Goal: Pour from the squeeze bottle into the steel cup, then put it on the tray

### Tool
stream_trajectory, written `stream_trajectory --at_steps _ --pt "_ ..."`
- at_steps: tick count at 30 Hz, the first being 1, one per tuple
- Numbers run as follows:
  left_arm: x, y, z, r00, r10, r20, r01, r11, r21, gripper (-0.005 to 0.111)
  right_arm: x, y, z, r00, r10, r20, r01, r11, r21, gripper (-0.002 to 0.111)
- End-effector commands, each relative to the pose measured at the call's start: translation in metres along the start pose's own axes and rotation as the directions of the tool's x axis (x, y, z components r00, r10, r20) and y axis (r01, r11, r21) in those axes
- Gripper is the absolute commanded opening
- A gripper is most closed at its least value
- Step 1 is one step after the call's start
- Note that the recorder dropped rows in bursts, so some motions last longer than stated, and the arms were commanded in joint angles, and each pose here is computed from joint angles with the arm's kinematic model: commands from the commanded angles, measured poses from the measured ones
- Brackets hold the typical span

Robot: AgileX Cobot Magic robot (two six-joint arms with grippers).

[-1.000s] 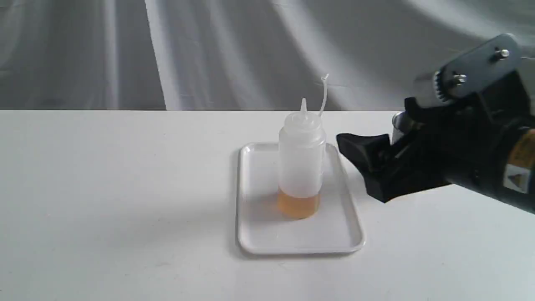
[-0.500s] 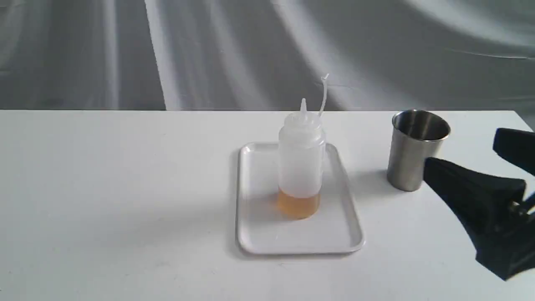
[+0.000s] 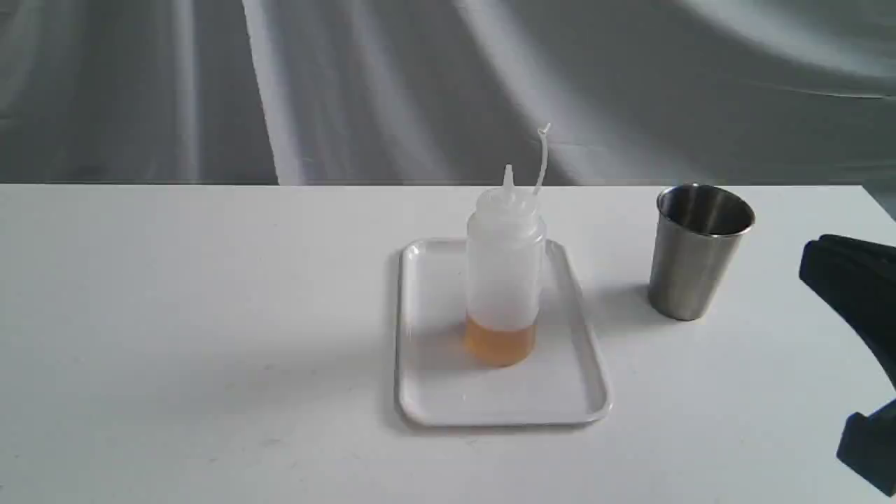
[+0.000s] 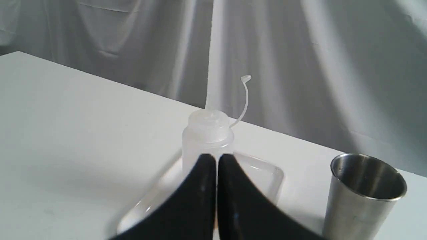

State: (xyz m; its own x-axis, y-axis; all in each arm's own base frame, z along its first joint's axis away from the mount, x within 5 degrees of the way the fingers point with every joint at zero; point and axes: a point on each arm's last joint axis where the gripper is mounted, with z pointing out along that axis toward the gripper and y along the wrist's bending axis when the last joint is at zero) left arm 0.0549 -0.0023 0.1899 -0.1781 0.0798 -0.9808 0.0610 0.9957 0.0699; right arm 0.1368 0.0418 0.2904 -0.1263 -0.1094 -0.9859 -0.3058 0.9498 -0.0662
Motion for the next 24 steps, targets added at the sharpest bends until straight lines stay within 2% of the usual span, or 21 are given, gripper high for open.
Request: stream_trajectory --at_steps 1,17,24 --pt "0.001 0.0 0.0 1.0 -0.003 0.005 0.003 1.0 0.006 0.0 0.002 0.0 0.0 0.999 0.042 -0.005 -0.042 0.999 0.0 0.0" --pt "0.001 0.0 0.0 1.0 -0.004 0.005 0.004 1.0 0.006 0.0 0.003 0.0 -0.008 0.999 0.044 0.023 -0.044 0.999 0.003 0.0" --pt "0.001 0.0 0.0 1.0 0.0 0.005 0.0 1.0 0.006 0.0 0.021 -0.001 -0.029 0.939 0.336 0.076 -0.337 0.941 0.006 0.0"
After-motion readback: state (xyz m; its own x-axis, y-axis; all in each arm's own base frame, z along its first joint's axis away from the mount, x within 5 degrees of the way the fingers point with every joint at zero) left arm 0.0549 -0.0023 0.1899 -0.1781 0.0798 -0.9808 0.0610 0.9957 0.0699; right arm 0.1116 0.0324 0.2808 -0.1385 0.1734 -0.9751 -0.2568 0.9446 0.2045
